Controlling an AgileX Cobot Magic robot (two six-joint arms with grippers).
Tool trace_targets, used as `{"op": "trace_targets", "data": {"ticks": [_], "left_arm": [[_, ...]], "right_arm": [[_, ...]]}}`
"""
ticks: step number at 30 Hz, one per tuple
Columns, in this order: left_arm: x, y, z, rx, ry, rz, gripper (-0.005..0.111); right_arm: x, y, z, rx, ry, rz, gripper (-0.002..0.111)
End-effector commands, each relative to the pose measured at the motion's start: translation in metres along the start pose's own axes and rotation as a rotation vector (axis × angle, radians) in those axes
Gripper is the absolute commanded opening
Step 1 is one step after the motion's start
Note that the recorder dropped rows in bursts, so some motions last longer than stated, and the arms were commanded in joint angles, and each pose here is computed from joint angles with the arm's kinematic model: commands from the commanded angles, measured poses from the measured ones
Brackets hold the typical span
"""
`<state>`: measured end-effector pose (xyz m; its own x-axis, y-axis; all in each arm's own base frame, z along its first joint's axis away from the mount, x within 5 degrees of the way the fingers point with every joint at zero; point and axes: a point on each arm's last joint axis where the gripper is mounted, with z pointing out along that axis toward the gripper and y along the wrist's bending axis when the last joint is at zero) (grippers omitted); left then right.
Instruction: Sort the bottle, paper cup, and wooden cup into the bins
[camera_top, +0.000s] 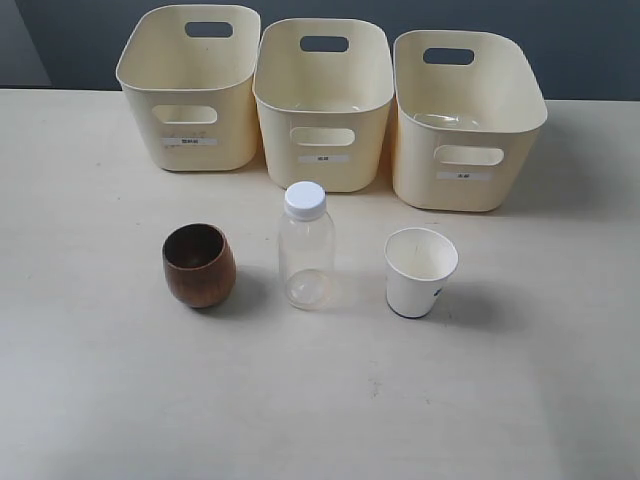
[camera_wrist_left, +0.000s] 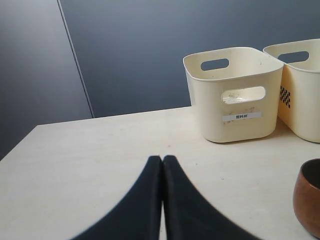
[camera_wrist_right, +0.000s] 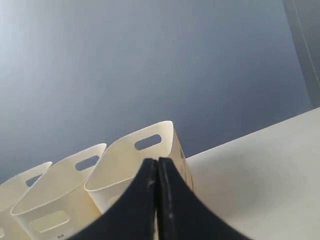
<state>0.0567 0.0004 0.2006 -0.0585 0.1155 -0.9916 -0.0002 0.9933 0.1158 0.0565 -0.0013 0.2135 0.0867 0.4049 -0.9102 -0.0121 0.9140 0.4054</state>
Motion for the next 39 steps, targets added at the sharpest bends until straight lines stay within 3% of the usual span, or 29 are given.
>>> {"op": "trace_targets", "data": {"ticks": [1, 5, 10, 13, 19, 23, 26, 29, 33, 35, 39], "left_arm": [[0.000, 0.000, 0.000, -0.002, -0.010, -0.002, 0.000], [0.000, 0.000, 0.000, -0.002, -0.010, -0.002, 0.000], [0.000, 0.000, 0.000, -0.002, -0.010, -0.002, 0.000], [0.000, 0.000, 0.000, -0.002, -0.010, -0.002, 0.000], [0.000, 0.000, 0.000, -0.002, -0.010, -0.002, 0.000], [0.000, 0.000, 0.000, -0.002, -0.010, -0.002, 0.000], [0.000, 0.000, 0.000, -0.002, -0.010, -0.002, 0.000], [0.000, 0.000, 0.000, -0.002, -0.010, -0.002, 0.000], [0.000, 0.000, 0.000, -0.002, -0.010, -0.002, 0.000], [0.000, 0.000, 0.000, -0.002, -0.010, -0.002, 0.000], [0.000, 0.000, 0.000, -0.002, -0.010, -0.002, 0.000]], "right_arm": [[-0.005, -0.002, -0.001, 0.017, -0.062, 0.122, -0.001], [-0.020, 0.004, -0.002, -0.003, -0.110, 0.083, -0.001], [-0.075, 0.027, -0.015, -0.070, -0.300, 0.062, -0.001], [-0.105, 0.043, -0.016, -0.095, -0.316, -0.001, -0.001], [-0.155, 0.079, 0.024, -0.117, -0.046, -0.294, -0.001], [-0.167, 0.102, 0.056, -0.261, 0.113, -0.432, -0.001], [-0.165, 0.128, 0.075, -0.519, 0.228, -0.551, -0.001], [-0.157, 0.153, 0.096, -0.792, 0.351, -0.578, -0.001], [-0.121, 0.142, 0.135, -0.801, 0.603, -0.762, -0.001], [-0.099, 0.138, 0.154, -0.807, 0.727, -0.762, -0.001], [-0.049, 0.147, 0.173, -0.935, 0.949, -0.750, -0.001]]}}
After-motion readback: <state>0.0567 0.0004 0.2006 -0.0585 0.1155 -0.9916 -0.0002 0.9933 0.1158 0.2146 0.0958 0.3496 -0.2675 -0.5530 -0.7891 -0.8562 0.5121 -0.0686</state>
